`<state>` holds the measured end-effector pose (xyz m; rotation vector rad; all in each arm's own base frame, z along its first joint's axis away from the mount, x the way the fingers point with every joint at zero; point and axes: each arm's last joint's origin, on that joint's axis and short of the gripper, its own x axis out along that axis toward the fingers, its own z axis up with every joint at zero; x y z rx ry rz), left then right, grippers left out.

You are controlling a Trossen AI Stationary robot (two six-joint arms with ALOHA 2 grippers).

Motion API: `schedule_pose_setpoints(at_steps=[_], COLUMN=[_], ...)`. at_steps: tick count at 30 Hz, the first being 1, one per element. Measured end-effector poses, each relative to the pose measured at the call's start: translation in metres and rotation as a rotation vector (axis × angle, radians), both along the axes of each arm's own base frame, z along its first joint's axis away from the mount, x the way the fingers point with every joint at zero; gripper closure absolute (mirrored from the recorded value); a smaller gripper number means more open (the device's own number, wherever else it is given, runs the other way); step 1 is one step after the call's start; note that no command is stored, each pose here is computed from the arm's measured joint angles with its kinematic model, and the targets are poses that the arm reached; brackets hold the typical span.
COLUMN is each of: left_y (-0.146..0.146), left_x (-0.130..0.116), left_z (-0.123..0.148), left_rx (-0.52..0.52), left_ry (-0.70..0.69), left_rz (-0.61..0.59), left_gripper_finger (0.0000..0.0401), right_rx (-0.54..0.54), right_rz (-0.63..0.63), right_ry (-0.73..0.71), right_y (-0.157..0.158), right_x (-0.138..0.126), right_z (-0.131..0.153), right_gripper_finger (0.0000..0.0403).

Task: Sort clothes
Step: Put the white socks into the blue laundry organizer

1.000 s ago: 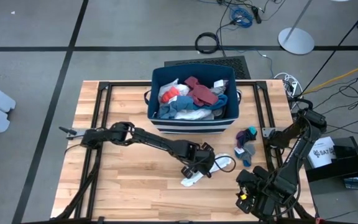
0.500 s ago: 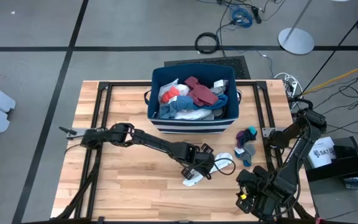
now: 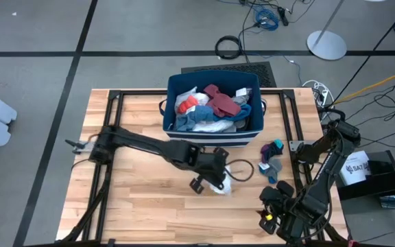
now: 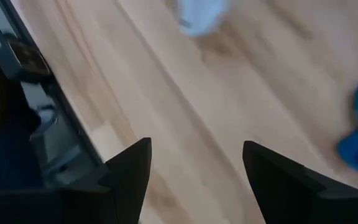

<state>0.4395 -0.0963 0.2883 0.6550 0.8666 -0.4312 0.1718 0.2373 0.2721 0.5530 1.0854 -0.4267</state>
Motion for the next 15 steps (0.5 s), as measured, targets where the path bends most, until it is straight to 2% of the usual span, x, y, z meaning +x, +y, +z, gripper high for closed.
schedule_pose_setpoints(at_steps=[3,6,11,15], left_y=[0.0,-0.003,-0.009,-0.013], left_x=[-0.021,-0.044,-0.085,-0.109], left_z=[0.035,0.058,0.08,0.086], left_rx=[-0.059,-0.137,-0.231,-0.317], left_ry=[-0.037,-0.039,-0.05,-0.117], left_rz=[-0.002,-0.033,-0.067,-0.036], left_gripper_finger=[0.0391,0.0392,0.0392,0.0392], right_rx=[-0.078,-0.215,-0.503,-0.648], right_rz=[0.025,0.037,0.07,0.149], right_ry=[-0.082,-0.257,-0.576,-0.635], right_y=[-0.002,-0.004,-0.002,0.0], right_x=[0.003,0.009,0.029,0.057], right_z=[0.001,0.005,0.018,0.025], right_gripper_finger=[0.0163,0.0163,0.0163,0.0163])
